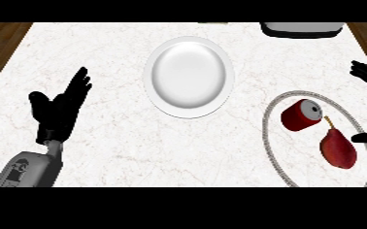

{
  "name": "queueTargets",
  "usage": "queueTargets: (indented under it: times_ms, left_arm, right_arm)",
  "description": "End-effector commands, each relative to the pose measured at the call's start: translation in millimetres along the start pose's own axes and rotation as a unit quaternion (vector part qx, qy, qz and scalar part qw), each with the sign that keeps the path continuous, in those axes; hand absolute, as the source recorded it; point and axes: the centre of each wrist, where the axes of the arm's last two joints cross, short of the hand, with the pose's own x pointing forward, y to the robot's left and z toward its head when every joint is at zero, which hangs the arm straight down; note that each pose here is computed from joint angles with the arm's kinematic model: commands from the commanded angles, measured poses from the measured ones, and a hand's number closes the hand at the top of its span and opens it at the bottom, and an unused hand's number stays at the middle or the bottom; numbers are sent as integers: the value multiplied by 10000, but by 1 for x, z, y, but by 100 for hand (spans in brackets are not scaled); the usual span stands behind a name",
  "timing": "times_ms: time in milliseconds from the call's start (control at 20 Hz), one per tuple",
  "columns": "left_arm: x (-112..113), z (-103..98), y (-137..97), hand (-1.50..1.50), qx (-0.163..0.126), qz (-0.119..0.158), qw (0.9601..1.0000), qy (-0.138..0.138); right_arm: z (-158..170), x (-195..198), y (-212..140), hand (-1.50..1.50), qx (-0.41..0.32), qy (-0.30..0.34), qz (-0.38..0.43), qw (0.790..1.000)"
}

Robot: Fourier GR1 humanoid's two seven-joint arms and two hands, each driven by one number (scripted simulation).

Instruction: Pick the can from the placemat and place it in the plate

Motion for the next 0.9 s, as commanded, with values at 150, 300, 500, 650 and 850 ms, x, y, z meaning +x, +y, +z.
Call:
queueTargets:
  times_ms: [150, 300, 500, 650, 850]
  left_arm:
    - [-4, -5, -3, 0, 9, 25, 10000, 71]
    - [-11, -6, -6, 0, -27, 93, 9998, 152]
    - [-3, 4, -6, 0, 116, 28, 9999, -20]
    - [-2, 3, -11, 0, -84, 43, 10000, 15]
    - [5, -3, -9, 0, 18, 75, 10000, 55]
  right_arm:
    - [-29, 11, 6, -150, 1008, 229, 343, 9941]
    - [-26, 23, 0, -150, 1396, 438, 516, 9879]
    - [-23, 11, 22, -150, 1441, 619, 1162, 9808]
    - [-38, 25, 5, -150, 1645, 820, 1525, 9711]
    - [-47, 30, 29, -150, 1955, 945, 1738, 9606]
